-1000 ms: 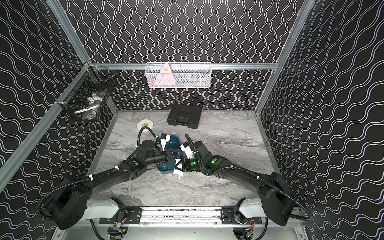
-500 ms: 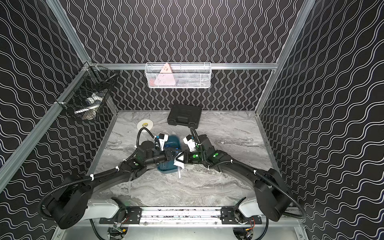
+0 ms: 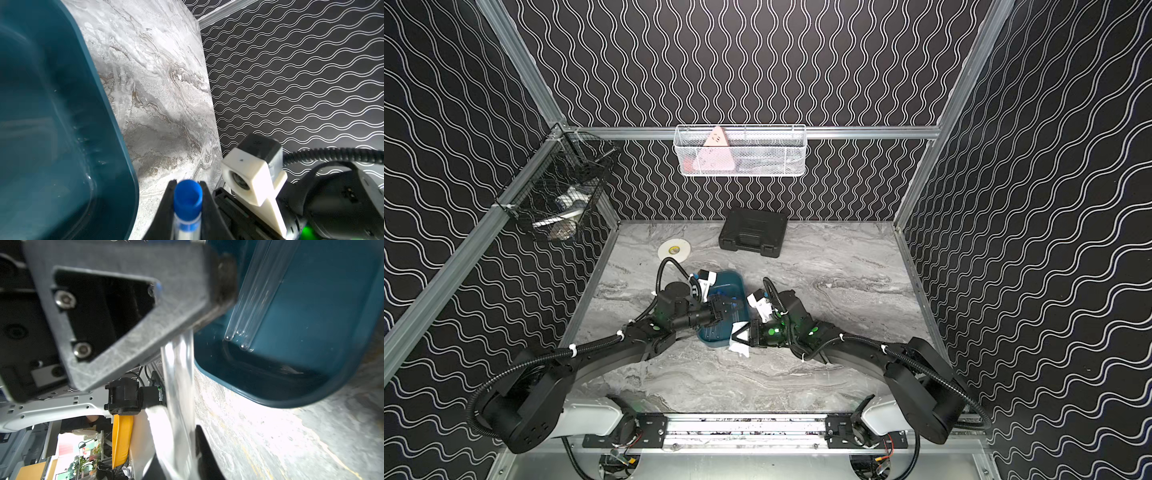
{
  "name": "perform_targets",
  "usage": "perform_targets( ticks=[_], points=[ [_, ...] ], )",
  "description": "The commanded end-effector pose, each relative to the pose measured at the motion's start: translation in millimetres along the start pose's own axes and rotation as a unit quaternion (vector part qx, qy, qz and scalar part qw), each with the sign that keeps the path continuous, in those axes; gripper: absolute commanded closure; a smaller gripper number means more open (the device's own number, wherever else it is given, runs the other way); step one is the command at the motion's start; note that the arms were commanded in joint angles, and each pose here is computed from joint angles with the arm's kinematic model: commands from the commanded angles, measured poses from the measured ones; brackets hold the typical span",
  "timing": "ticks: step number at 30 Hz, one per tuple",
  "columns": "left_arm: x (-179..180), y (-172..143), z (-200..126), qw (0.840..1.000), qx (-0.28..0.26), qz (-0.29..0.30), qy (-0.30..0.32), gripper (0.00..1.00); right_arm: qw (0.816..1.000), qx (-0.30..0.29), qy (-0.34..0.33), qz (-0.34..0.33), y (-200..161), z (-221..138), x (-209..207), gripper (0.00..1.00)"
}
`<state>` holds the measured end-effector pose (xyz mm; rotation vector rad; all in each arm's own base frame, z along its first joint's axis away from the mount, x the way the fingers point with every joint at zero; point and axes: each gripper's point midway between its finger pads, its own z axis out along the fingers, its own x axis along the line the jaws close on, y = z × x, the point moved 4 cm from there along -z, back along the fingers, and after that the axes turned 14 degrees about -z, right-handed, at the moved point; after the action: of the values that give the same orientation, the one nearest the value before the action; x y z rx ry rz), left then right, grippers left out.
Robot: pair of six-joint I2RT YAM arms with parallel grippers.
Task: Wipe the exteriors of test tubes
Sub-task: Wipe the dirt from the test tube.
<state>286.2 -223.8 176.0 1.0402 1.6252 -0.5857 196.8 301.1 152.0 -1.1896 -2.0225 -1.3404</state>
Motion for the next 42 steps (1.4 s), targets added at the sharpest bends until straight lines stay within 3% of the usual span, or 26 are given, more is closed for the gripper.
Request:
perform_targets(
  ticks=[1, 9, 12, 24, 42],
  points=[
    [-23.8, 6.8, -1.3, 0.998, -0.01, 0.016, -0.056, 0.88, 1.0, -0.006, 0.005, 0.008, 5.9, 3.6, 1.8, 0.83],
    [-25.2, 6.5, -5.8, 0.998, -0.009, 0.021, -0.052, 0.88, 0.999, -0.033, 0.026, -0.006, 60.9, 7.2, -5.1, 0.84],
    [-26.4, 7.6, -6.2, 0.998, -0.009, 0.021, -0.053, 0.88, 0.999, -0.033, 0.033, -0.008, 66.1, 9.0, -4.9, 0.84],
    [-26.3, 19.7, -8.5, 0.998, -0.02, 0.018, -0.059, 0.88, 0.998, 0.001, 0.043, 0.04, -6.8, 16.7, -0.6, 0.84],
    [-29.7, 28.0, -12.0, 0.998, -0.025, 0.039, -0.047, 0.87, 0.999, 0.025, 0.021, 0.012, -18.0, 14.7, 14.1, 0.82]
  ],
)
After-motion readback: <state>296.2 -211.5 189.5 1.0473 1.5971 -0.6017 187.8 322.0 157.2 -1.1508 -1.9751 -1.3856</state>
